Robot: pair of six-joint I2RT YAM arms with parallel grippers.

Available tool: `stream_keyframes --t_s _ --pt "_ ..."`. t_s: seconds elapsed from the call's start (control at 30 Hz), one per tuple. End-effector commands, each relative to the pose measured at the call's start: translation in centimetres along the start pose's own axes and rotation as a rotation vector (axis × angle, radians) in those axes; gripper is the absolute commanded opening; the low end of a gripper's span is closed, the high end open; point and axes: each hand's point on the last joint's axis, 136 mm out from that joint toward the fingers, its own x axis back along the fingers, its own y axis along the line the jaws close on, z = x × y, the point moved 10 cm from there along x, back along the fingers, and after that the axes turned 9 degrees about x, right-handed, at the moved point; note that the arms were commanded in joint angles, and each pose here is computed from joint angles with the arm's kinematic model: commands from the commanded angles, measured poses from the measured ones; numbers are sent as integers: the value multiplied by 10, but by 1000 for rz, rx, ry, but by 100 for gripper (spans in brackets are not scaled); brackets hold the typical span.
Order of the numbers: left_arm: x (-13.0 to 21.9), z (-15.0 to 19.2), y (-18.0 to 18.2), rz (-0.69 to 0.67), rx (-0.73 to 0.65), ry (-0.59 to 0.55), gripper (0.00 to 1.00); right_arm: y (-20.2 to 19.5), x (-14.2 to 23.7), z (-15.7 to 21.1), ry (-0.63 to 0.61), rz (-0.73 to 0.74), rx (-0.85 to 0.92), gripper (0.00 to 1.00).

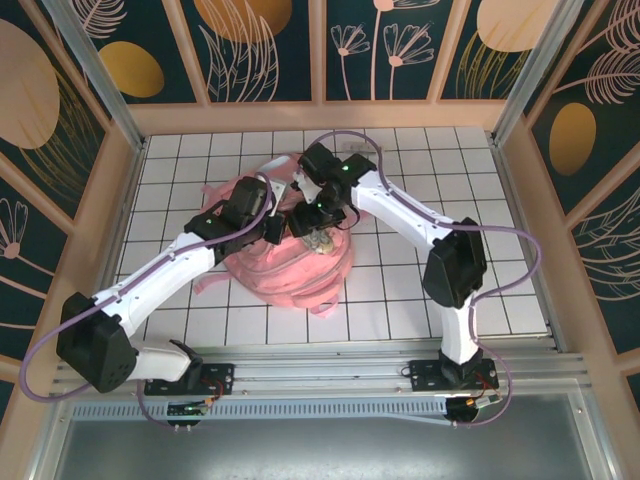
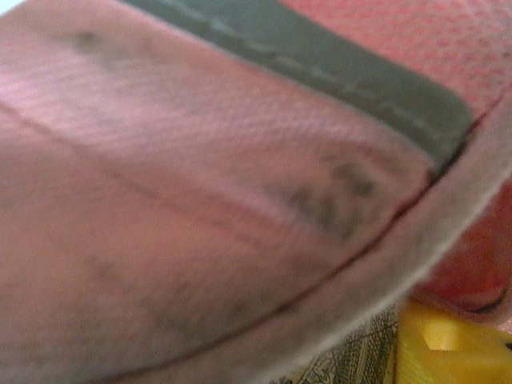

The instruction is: Pack the student bag

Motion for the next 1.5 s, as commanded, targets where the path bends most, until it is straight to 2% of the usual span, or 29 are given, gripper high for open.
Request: stream_keyframes --t_s 0.0,0.03,0.07,0.23,0.43,0.63,0.7,0.83,0.9,0.97,1.0,1.27,1.47 --pt "14 -13 -20 146 50 -90 0 -9 4 -29 -161 -49 -104 68" --pt "13 -13 -20 147 63 -91 0 -9 6 -30 -188 -74 -121 85" --pt "11 -14 -20 147 72 -89 0 -9 8 -29 -208 -101 -133 99" --pt "0 -13 -21 131 93 -62 0 -14 26 -5 -332 -216 -229 99" --pt "-4 -14 -21 121 90 -43 0 -31 50 42 -443 -265 -365 99" --pt "-7 -17 -23 112 77 -30 0 -40 63 100 -439 -260 -447 99" --pt "-7 -18 -23 111 74 -26 0 -39 57 118 -396 -276 -445 94" --pt "-7 -17 -23 113 67 -16 0 -31 41 136 -370 -328 -397 70" --pt "-6 -17 -23 116 68 -17 0 -32 33 135 -370 -335 -388 48" --pt "-6 -16 -24 125 69 -12 0 -32 28 124 -386 -349 -372 19" --pt "-5 -16 -24 129 68 -12 0 -31 26 115 -387 -354 -366 14" --pt "4 -18 -27 188 107 -28 0 -12 -7 49 -352 -399 -267 13" --pt "11 -19 -29 225 147 -44 0 -8 -28 4 -403 -426 -245 16"
